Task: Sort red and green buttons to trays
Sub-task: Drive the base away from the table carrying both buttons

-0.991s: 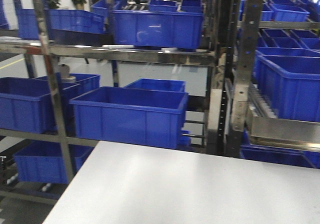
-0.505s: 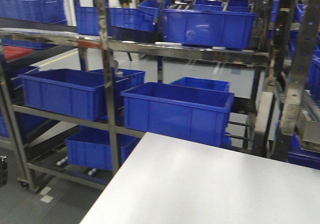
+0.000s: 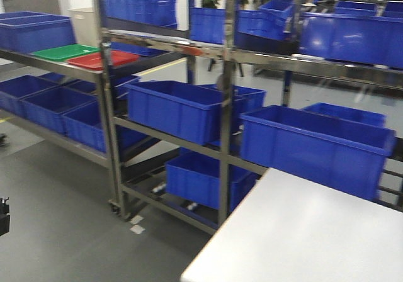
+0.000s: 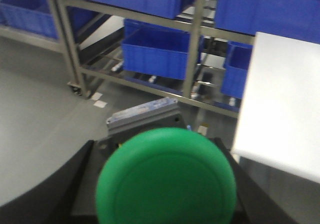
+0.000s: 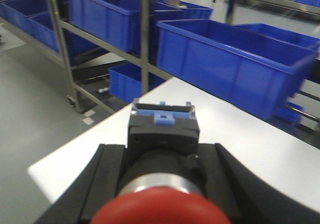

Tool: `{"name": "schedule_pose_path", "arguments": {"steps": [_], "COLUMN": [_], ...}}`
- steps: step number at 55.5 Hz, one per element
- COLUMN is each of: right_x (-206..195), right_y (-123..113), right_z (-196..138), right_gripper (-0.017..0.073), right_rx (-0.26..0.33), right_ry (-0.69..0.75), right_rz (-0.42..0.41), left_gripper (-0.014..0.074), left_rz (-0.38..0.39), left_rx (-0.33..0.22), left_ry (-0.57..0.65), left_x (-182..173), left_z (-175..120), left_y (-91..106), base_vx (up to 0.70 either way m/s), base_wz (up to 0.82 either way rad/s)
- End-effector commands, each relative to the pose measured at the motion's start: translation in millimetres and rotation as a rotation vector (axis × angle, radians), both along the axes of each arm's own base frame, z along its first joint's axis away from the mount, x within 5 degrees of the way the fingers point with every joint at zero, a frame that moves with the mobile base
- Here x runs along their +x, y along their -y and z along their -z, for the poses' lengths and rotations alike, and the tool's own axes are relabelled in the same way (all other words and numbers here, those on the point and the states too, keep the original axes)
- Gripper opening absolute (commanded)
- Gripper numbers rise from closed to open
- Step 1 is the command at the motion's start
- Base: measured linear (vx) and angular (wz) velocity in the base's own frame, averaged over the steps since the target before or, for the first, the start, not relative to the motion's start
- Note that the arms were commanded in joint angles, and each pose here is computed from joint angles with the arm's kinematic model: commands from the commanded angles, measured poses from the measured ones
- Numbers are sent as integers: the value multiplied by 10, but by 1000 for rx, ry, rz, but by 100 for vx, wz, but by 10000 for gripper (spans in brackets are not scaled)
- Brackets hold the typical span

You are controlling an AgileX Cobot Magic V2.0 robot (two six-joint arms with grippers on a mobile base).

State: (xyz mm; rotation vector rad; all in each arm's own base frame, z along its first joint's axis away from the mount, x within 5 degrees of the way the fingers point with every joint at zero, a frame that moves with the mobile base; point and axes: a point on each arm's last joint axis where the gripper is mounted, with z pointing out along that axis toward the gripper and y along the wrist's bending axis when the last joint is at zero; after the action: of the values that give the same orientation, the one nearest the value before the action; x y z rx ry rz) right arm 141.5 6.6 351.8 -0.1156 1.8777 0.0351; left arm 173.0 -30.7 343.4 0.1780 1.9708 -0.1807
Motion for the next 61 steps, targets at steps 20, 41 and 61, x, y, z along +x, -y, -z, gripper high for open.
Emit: {"name": "schedule_pose_path", "arguments": {"steps": [20, 41, 61], "right_x": [4, 4, 4], "right_y": [24, 24, 24], "right_z": [-186, -186, -186], "right_gripper": [-9, -9, -9], "right_rx": [2, 2, 2], "right_ry": [124, 124, 124], "right_rz": [25, 25, 25], "left_gripper": [-3, -3, -3], "left_rz": [-14, -14, -14], "left_rx": [-36, -36, -36], "left_ry": [115, 115, 115], "left_x": [-3, -3, -3], "left_z": [-188, -188, -188], "left_y": [1, 1, 1], "base_vx": [6, 14, 18], "base_wz": [44, 51, 60]}}
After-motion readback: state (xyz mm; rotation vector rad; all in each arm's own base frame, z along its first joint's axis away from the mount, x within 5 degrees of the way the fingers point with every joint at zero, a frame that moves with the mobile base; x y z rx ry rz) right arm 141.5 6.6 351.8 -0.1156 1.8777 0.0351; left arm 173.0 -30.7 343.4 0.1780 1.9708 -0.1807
